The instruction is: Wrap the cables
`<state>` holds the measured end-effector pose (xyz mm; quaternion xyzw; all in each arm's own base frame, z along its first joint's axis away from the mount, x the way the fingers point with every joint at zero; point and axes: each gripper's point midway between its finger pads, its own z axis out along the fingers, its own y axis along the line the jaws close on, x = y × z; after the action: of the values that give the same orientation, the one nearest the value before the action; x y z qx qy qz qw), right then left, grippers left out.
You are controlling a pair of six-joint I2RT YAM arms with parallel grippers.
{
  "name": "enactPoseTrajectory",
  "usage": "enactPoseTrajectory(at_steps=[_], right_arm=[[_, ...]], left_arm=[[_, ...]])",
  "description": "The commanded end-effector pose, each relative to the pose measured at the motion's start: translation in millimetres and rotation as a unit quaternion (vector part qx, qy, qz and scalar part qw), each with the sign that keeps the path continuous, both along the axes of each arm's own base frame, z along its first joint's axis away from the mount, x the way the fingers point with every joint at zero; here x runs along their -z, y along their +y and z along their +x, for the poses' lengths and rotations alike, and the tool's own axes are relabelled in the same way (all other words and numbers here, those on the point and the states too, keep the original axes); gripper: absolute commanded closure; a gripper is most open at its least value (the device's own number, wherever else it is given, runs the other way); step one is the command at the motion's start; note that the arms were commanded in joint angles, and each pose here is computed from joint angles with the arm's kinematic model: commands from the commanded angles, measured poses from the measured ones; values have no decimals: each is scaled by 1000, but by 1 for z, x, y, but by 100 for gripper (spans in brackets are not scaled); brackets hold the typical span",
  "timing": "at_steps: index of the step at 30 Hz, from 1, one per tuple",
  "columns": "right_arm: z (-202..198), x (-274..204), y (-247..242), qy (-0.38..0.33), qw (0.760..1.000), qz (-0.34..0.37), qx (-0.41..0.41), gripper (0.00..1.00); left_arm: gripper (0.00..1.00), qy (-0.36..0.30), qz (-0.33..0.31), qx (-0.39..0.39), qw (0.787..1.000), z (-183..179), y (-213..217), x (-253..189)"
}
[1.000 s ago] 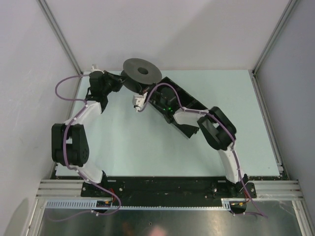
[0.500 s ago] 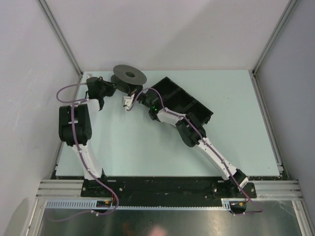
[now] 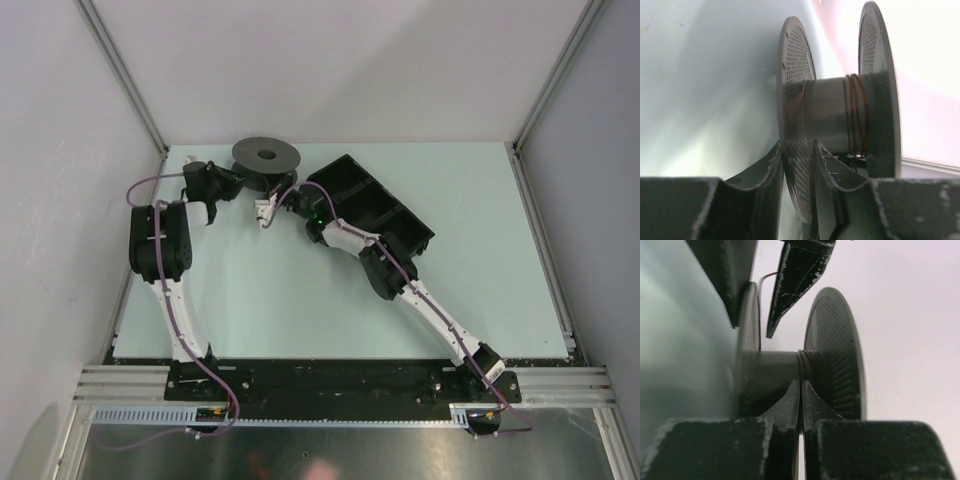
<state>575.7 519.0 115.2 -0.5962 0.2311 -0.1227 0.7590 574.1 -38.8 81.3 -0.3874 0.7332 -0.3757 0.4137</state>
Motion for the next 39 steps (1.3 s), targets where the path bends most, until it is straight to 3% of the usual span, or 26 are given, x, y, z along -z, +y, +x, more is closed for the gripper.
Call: enactPoseTrajectory(at_steps=[1,7,18,26,39], right_arm=[[17,13,-17,-21,999,-22,11,100],[18,26,-18,-19,999,-38,-1,100],[6,47,-8,-22,998,-52,-29,100],[-13,45,-4,-36,998,-43,-41,84],[-43,38,-6,-45,997,-31,-48,71]], left_arm=[[63,-9,22,-5,1000,3,9,3],[46,19,22,-20,999,-10,24,18],[38,56,15,-7,998,-36,30,25],[37,56,16,-16,998,-35,34,22],[37,48,23,-12,999,-34,35,16]])
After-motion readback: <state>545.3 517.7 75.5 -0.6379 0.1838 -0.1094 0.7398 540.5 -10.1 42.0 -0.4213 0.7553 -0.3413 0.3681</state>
